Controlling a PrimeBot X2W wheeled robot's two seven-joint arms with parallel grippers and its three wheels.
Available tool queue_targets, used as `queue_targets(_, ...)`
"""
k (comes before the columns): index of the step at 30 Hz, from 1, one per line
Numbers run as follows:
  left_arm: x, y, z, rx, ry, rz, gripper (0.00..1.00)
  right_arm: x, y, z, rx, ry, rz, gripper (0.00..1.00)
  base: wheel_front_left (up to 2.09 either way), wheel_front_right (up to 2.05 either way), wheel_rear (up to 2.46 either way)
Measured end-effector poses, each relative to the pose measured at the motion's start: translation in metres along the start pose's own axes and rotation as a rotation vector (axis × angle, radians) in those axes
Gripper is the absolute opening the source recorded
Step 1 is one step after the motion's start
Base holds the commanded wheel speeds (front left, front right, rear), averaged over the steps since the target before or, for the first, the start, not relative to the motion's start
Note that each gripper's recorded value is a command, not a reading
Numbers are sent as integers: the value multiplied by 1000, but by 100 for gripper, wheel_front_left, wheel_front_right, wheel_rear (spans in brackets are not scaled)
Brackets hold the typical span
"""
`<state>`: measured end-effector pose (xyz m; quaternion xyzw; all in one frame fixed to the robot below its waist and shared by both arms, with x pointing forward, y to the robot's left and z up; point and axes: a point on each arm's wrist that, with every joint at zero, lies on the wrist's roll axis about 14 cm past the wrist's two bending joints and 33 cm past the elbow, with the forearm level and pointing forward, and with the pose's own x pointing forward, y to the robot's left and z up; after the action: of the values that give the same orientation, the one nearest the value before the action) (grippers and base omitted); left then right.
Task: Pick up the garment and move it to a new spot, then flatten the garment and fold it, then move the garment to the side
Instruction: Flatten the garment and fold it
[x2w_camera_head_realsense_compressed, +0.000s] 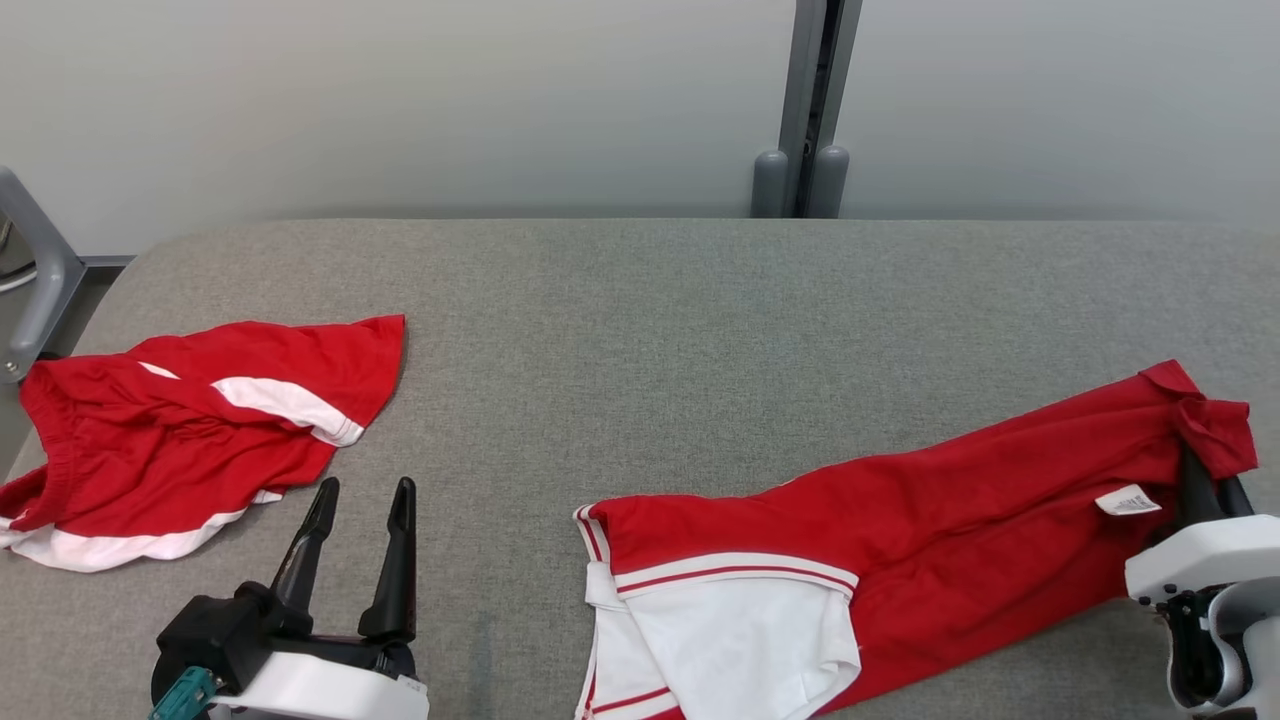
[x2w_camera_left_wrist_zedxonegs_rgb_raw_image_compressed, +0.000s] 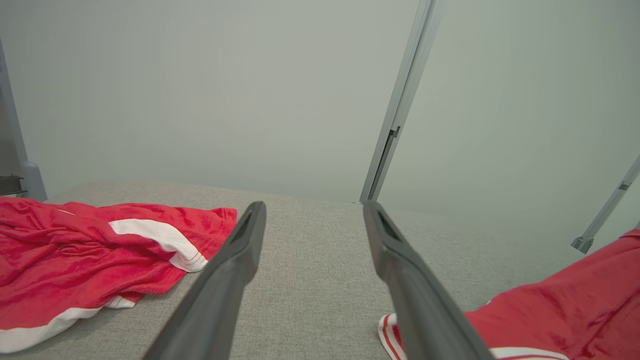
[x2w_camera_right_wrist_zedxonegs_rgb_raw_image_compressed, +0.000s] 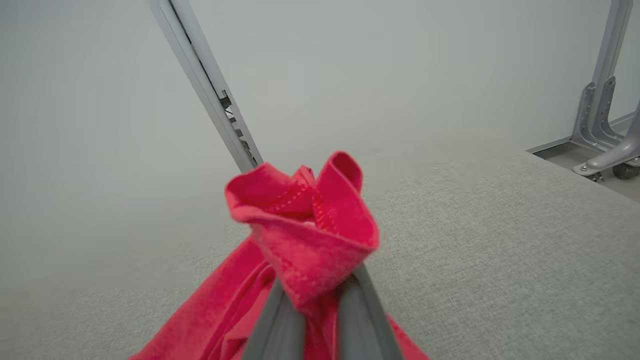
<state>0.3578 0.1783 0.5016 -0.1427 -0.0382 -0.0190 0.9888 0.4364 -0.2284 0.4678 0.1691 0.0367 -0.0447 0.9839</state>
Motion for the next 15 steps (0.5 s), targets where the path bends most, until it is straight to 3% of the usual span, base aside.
queue_targets(6,-3,-2,2,-1,-6,-6,100,-10,40,14,-20,-73,110,0,0,0,0)
queue_targets(15,-13,7,1,1,0,26,100,-25,118,4,-47,-52,330,0,0,0,0)
